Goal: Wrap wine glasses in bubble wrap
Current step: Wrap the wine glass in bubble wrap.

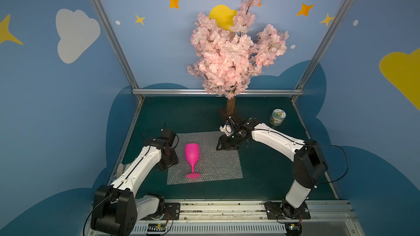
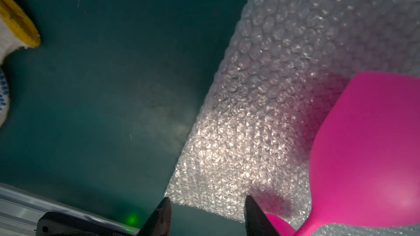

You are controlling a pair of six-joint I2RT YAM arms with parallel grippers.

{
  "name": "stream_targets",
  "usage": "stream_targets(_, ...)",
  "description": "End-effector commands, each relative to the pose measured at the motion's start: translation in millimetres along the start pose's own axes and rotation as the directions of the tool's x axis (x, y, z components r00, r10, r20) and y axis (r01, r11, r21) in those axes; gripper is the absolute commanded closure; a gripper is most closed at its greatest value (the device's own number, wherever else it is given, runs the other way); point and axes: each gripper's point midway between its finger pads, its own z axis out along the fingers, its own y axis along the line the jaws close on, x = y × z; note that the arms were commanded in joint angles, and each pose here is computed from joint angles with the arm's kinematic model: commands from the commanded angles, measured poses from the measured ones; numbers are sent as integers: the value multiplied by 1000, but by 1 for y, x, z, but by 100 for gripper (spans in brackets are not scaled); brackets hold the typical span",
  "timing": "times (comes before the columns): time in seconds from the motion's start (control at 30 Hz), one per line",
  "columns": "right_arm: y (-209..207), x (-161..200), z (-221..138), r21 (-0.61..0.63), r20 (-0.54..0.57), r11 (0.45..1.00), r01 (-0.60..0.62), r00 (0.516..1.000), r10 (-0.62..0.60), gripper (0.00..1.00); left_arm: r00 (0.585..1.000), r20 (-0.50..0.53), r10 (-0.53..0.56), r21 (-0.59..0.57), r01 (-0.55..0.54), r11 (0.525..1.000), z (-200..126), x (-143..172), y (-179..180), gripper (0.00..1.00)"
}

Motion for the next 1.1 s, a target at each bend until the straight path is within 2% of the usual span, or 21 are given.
stream_targets(0.0,13,-1,4,-36,7,999,15,1000,-15,43,1000,-7,-17,42,17,999,9,-15,-8,48)
stream_targets(0.07,16,1,8,-45,1,999,19,1000,-19,44,1000,-7,-23,21,24,1000,17,-26,-6,48)
stream_targets(0.3,24,2,16,-62,-5,997,34,999,-34,44,998,-42,-38,75,41,996,40,-43,-13,50)
stream_targets(0.4,25,2,17,-64,-8,997,39,999,-40,44,999,-33,-40,108,43,993,44,-46,-16,51)
stream_targets(0.73,30,4,21,-73,-19,996,46,999,-48,45,997,-61,-38,72,42,997,64,-46,-13,59)
stream_targets(0.83,32,7,21,-73,-23,996,49,998,-51,46,997,-72,-39,71,44,997,66,-42,-12,66)
stream_targets(1.07,36,11,21,-83,-25,995,59,998,-61,46,998,-63,12,89,-7,996,57,-34,-21,92)
